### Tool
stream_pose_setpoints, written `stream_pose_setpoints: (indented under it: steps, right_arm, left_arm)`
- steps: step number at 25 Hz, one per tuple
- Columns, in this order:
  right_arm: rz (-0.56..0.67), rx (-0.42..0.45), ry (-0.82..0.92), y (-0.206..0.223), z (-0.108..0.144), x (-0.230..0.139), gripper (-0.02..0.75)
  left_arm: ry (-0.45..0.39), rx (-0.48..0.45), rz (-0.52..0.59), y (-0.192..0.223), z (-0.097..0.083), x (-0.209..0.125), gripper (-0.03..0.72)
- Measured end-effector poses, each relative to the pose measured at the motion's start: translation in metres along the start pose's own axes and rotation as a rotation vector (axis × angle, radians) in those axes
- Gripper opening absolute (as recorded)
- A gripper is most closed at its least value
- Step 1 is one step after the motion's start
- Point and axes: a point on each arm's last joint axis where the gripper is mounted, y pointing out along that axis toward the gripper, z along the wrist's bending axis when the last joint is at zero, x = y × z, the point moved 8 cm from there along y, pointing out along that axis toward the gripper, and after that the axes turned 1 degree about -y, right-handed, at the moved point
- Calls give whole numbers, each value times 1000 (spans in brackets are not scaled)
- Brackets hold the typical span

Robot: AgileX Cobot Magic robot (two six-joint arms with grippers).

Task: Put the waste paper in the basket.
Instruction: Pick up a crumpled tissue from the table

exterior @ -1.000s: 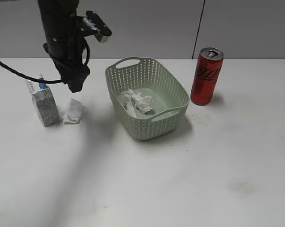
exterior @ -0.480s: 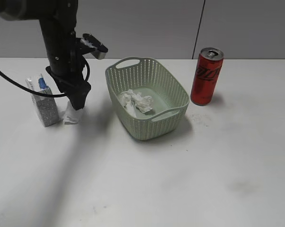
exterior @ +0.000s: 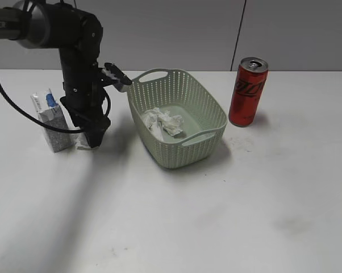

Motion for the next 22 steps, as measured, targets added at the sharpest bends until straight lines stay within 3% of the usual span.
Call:
stream_pose_setpoints:
  steps: [3, 7, 10, 17, 22]
  right_arm:
    - [0, 0, 0, 0, 0, 0, 588]
    - [0, 0, 0, 0, 0, 0, 588]
    - [0, 0, 0, 0, 0, 0, 588]
    - [0, 0, 0, 0, 0, 0, 588]
    - [0, 0, 1, 0, 0, 0, 588]
  left_arm:
    - [0, -3, 3, 4, 0, 0, 584]
    - [-13, -35, -1, 9, -5, 2, 519]
    - [-17, -45, -2, 10, -6, 2, 424]
    - [-17, -47, -2, 11, -6, 2, 111]
    - [-16, -33, -17, -2, -5, 3, 28]
